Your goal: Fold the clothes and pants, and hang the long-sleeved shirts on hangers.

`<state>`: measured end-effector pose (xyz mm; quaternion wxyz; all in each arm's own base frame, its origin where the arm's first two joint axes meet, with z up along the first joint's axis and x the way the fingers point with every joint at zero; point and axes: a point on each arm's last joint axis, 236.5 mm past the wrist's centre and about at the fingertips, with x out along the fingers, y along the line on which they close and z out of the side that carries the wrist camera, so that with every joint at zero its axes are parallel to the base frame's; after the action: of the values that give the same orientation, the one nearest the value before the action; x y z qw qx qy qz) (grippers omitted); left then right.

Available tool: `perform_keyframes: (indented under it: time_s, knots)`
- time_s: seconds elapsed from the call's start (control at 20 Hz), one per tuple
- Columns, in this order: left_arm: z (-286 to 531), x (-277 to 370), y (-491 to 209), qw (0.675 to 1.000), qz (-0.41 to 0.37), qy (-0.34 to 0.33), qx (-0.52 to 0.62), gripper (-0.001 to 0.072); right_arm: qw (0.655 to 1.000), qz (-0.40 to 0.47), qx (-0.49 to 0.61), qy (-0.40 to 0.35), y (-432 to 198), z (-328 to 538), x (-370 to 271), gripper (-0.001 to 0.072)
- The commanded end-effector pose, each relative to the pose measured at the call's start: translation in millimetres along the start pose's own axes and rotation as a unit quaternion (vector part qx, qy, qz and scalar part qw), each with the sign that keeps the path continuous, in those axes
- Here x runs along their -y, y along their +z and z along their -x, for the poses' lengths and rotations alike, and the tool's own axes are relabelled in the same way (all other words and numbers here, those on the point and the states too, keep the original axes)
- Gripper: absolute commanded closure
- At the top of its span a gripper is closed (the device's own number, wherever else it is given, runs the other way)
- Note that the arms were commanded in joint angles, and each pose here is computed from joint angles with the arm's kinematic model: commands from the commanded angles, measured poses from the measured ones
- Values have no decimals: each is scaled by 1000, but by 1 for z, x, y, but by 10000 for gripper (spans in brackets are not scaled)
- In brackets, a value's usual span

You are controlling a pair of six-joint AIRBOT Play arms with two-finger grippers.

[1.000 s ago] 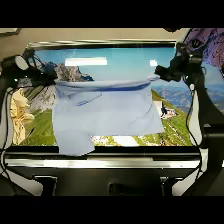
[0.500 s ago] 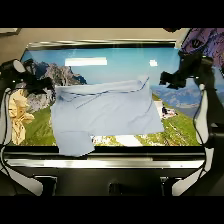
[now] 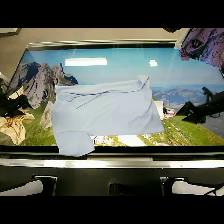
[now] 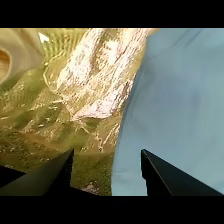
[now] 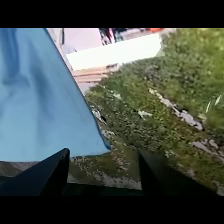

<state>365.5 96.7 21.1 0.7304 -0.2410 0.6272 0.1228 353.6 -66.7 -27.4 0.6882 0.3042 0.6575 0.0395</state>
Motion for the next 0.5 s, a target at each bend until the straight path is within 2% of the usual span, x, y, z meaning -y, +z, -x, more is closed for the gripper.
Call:
perform_keyframes:
  time_s: [0.0, 0.45]
  knots:
    - [-8, -14, -21, 1000, 10, 4, -6, 222, 999, -13, -32, 21, -36, -38, 11, 224]
    - [-10, -15, -31, 999, 21, 7, -30, 229, 997, 16, -56, 49, -48, -94, -11, 220]
